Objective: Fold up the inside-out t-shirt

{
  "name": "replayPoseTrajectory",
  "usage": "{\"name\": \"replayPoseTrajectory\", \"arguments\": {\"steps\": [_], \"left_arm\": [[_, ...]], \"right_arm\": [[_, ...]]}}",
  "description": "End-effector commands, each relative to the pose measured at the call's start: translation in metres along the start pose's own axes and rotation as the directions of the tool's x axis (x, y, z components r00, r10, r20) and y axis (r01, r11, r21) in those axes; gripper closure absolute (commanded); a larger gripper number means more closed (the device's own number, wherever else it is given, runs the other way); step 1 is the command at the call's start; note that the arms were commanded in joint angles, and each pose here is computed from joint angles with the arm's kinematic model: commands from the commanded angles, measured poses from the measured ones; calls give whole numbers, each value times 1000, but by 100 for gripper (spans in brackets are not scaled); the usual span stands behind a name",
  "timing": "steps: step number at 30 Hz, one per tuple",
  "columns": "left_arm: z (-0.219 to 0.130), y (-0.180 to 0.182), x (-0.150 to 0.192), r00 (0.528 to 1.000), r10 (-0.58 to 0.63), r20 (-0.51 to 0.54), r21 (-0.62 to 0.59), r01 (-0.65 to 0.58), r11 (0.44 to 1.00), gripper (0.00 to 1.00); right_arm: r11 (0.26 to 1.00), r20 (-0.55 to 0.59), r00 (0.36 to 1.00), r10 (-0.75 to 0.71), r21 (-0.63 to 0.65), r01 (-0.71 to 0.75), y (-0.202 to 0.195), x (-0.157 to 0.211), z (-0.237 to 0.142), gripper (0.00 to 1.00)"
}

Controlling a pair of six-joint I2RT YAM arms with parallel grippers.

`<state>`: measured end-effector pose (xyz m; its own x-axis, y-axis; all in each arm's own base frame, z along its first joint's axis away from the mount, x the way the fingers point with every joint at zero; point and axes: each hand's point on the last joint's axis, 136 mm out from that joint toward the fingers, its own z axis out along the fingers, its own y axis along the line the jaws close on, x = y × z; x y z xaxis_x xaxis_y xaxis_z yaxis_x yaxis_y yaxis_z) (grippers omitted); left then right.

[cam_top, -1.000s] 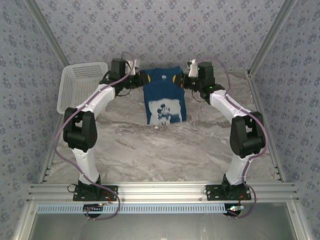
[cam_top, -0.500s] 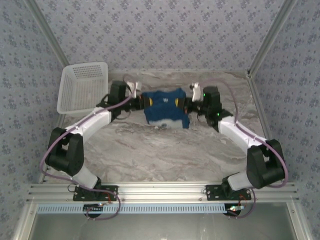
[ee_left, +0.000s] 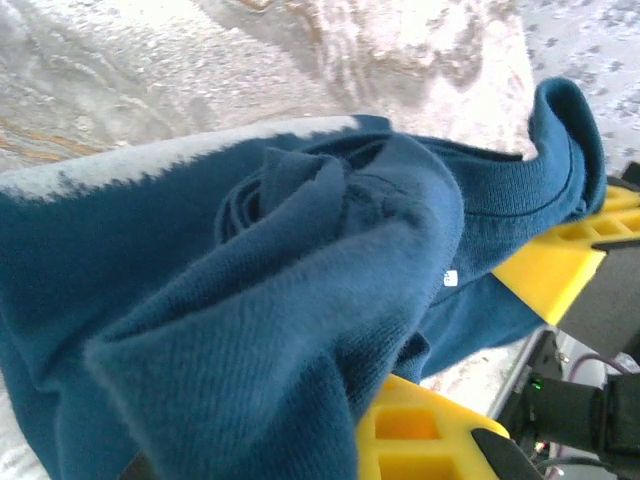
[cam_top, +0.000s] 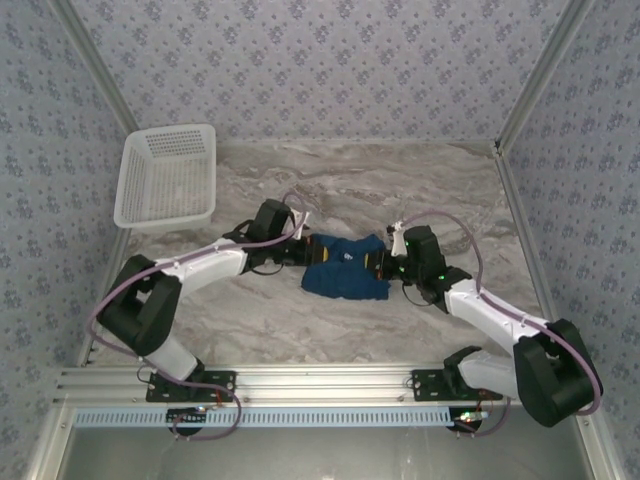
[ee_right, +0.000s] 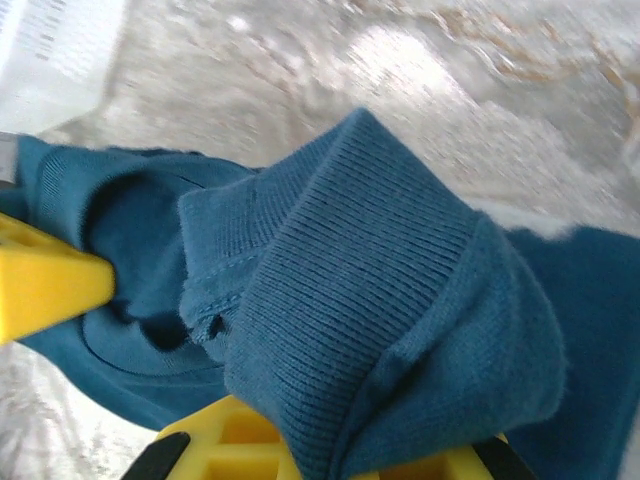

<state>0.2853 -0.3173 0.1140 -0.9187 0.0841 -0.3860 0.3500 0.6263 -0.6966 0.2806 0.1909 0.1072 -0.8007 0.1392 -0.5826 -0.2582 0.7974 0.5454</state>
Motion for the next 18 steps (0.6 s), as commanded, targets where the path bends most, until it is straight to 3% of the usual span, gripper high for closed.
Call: {"name": "replayPoseTrajectory", "arguments": {"steps": [1,7,12,18], "left_arm": [[10,13,-13,1000,13,-7,-34,-13,999,100],[35,64,-26,997,-74,-17,-95,72,993,95],[46,89,-34,991,-130,-28,-130,125,984,72],[17,98,-45,990,-137,20,-177,138,974,52]], "right_arm": [[992,-14,999,34,119,-32,-20,-8,1,100],[973,-69,994,79,223,-62,-60,-13,28,98],[956,-178,976,125,284,-70,-85,-9,48,81],[953,-155,986,60,304,-10,-75,-35,9,63]]}}
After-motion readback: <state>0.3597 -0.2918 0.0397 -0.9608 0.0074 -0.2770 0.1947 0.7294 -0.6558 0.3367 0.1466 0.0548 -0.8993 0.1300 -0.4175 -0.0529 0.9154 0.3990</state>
